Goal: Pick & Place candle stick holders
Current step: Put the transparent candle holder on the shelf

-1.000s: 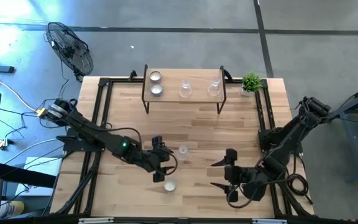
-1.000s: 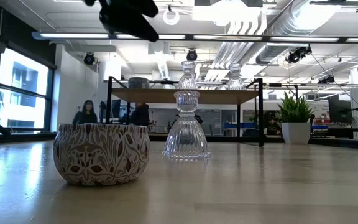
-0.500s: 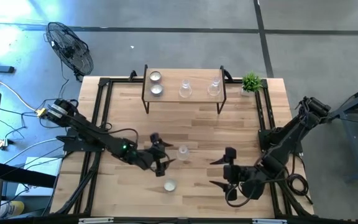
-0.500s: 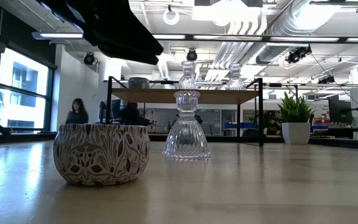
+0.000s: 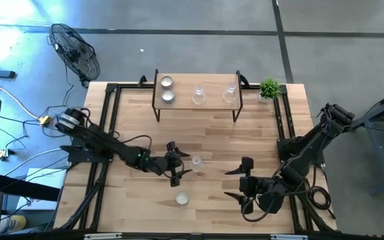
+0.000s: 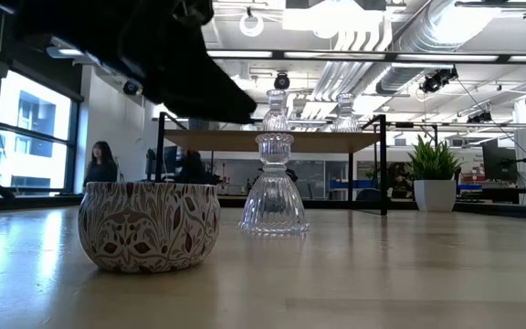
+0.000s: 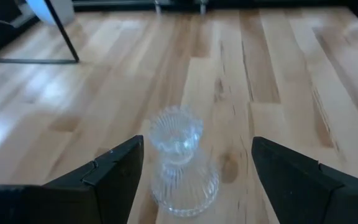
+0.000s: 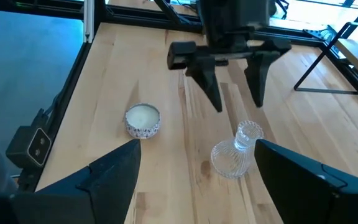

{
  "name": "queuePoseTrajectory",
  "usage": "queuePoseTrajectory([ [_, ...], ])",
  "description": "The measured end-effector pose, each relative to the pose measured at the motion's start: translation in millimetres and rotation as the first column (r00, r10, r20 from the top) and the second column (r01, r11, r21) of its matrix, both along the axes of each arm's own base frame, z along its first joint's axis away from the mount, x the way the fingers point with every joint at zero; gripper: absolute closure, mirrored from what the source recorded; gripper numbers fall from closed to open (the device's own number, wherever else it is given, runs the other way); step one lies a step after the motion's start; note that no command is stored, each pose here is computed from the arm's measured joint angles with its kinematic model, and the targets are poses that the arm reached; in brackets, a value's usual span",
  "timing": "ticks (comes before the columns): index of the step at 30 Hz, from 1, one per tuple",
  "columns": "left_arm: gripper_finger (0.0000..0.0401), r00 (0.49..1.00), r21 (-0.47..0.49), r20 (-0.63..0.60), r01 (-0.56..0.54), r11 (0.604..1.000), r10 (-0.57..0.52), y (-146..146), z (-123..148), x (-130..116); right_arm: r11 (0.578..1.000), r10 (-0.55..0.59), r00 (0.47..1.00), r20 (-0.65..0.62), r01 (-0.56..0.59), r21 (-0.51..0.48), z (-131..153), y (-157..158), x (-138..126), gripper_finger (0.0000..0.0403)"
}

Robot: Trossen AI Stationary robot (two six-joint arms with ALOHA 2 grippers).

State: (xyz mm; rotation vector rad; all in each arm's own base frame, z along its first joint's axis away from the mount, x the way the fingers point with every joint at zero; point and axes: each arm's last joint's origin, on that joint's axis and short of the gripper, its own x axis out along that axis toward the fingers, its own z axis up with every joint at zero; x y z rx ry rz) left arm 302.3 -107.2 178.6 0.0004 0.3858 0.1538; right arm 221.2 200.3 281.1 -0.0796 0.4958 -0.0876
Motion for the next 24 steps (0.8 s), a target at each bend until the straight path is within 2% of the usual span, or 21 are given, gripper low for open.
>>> queuePoseTrajectory([
  [6,0.0107,1.000,0.000,0.008,0.022,1.000,-0.022,-3.1,-12.3,6.9,1.000,0.001,1.000,-0.002,-0.001,0.001,-0.1,-0.1,0.1,0.0094],
  [13,0.0107,1.000,0.001,0.007,-0.015,1.000,0.015,5.1,-25.9,15.4,1.000,0.001,1.000,-0.001,-0.001,0.001,0.0,-0.1,0.1,0.0094],
  [19,0.0107,0.999,-0.010,0.025,-0.037,0.999,0.037,14.6,-27.1,20.4,1.000,0.001,1.000,-0.001,-0.001,0.002,0.0,-0.1,0.1,0.0094],
  [24,0.0107,0.998,-0.015,0.056,0.023,1.000,-0.022,17.2,-23.4,23.6,1.000,0.001,1.000,-0.001,-0.001,0.003,0.0,-0.1,0.2,0.0094],
])
